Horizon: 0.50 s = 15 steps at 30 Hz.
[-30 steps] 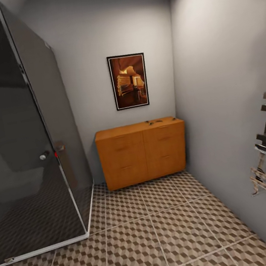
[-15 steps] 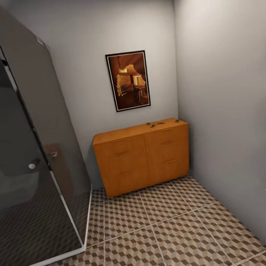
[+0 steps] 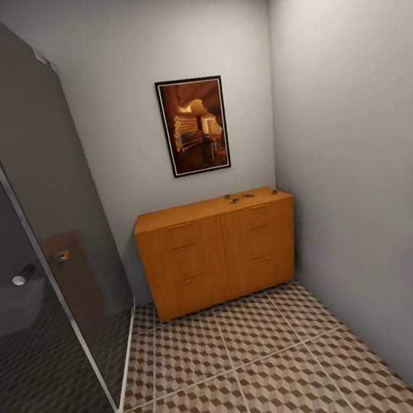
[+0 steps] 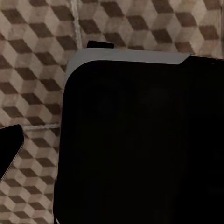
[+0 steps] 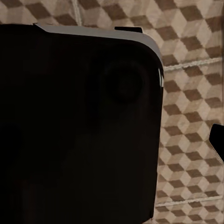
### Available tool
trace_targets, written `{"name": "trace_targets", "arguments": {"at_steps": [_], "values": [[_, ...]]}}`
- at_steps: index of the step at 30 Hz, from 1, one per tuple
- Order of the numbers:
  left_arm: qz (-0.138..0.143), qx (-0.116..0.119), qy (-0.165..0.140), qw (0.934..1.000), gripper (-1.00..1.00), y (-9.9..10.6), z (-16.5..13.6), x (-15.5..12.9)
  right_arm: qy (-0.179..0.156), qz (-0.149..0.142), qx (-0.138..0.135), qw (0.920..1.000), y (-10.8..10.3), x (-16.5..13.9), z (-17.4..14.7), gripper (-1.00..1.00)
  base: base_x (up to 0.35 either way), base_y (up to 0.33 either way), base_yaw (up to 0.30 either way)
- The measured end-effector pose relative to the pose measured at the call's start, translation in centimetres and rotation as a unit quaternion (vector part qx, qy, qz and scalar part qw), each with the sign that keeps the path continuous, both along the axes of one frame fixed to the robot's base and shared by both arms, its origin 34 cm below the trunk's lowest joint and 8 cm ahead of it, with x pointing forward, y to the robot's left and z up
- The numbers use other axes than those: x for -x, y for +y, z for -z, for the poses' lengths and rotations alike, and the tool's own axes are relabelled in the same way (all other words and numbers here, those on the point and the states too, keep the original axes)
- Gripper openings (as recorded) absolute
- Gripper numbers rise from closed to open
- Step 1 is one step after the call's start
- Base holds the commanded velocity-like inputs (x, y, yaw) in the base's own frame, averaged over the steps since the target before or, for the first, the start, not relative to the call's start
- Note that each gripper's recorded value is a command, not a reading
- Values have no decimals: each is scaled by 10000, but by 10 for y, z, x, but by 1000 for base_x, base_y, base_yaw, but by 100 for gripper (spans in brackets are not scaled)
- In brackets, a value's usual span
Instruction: Take the four mousetraps from the cabinet in the bathroom and place them on the bathroom floor. Make sure all four end up on the same floor surface, and ensure that at least two of them are either under or directly next to the same bathroom sink.
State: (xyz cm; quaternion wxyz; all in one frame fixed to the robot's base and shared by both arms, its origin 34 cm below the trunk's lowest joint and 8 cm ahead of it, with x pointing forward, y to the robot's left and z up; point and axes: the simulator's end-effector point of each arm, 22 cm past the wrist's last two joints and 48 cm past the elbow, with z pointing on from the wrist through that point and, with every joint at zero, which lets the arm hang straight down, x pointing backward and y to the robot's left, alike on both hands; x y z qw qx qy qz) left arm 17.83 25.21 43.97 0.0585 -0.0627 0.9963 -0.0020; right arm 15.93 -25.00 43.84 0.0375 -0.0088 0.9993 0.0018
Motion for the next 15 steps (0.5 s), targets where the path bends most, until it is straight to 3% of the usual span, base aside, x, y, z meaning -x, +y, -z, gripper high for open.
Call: {"name": "trace_targets", "arguments": {"at_steps": [15], "values": [[-3, 0, -2, 10000, 100, 0, 0, 0, 10, 18, 2, 10000, 0, 0, 0, 100, 322, 0, -9]]}}
